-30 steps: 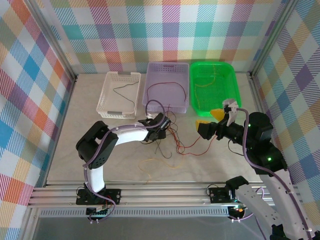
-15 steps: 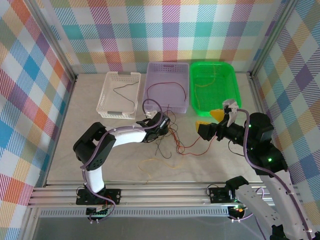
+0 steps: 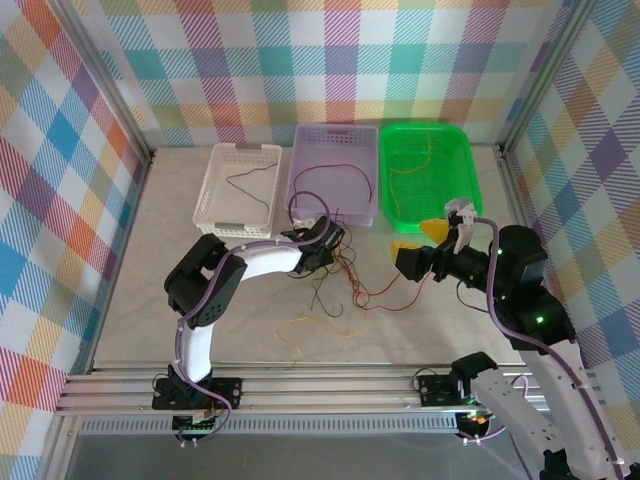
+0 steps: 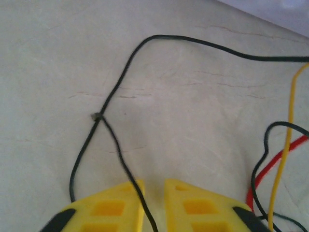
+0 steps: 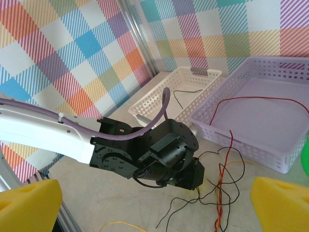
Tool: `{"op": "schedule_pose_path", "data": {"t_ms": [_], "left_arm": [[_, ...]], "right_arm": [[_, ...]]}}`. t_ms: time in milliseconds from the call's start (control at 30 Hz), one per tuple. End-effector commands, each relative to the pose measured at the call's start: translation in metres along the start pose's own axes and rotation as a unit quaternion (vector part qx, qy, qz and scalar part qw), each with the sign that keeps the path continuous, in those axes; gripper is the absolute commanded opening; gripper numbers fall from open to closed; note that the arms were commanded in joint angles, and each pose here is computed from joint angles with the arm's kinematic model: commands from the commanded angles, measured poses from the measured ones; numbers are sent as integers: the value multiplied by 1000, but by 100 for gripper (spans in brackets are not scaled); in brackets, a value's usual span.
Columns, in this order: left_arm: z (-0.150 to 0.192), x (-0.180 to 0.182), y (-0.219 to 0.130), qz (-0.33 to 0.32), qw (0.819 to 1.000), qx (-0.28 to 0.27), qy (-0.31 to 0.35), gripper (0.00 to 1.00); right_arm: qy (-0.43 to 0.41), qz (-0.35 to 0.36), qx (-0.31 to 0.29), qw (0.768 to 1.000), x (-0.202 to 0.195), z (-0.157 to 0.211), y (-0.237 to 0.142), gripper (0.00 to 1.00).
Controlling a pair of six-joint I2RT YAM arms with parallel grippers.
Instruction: Untangle the cables
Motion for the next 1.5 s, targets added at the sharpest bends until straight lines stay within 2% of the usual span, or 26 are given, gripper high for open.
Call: {"op": "schedule_pose_path", "data": {"t_ms": [0, 67, 233, 500, 800, 1000, 1167, 1300, 1467], "left_arm": [[15, 15, 16, -21, 999, 38, -1, 8], [15, 18, 17, -20, 999, 39, -2, 0], [-7, 23, -6, -5, 1000, 17, -12, 0], [-81, 40, -117, 46, 996, -80, -18, 0], [-140, 65, -237, 113, 980, -161, -28, 0], [-174, 73, -304, 144, 968, -204, -14, 0], [-204, 97, -356, 140, 956, -256, -24, 0], [-218, 104, -390, 159, 944, -288, -34, 0], [-229, 102, -415, 178, 933, -311, -39, 0]], "right_arm": [[-5, -13, 1, 1000, 5, 1, -2, 100], [-4, -14, 1, 1000, 5, 1, -2, 100], [-4, -13, -1, 1000, 6, -1, -4, 100], [-1, -9, 1, 1000, 5, 1, -4, 100], [32, -22, 29, 999, -5, 13, 13, 100], [84, -64, 60, 993, -18, 32, 46, 100], [95, -47, 84, 991, -37, 51, 74, 100], [71, -40, 127, 989, -41, 78, 108, 100], [19, -20, 167, 986, -49, 116, 158, 100]]}}
Point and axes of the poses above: each hand's point on the last joint's axis, 136 mm out from that joint toward the fingers, its own y axis out along the fingers, its own x axis along the line the jaws close on, z = x × y, the point moved 4 cm from there along -y, back along the fingers, and after that the axes turned 9 degrees about y, right-handed, at the moved point
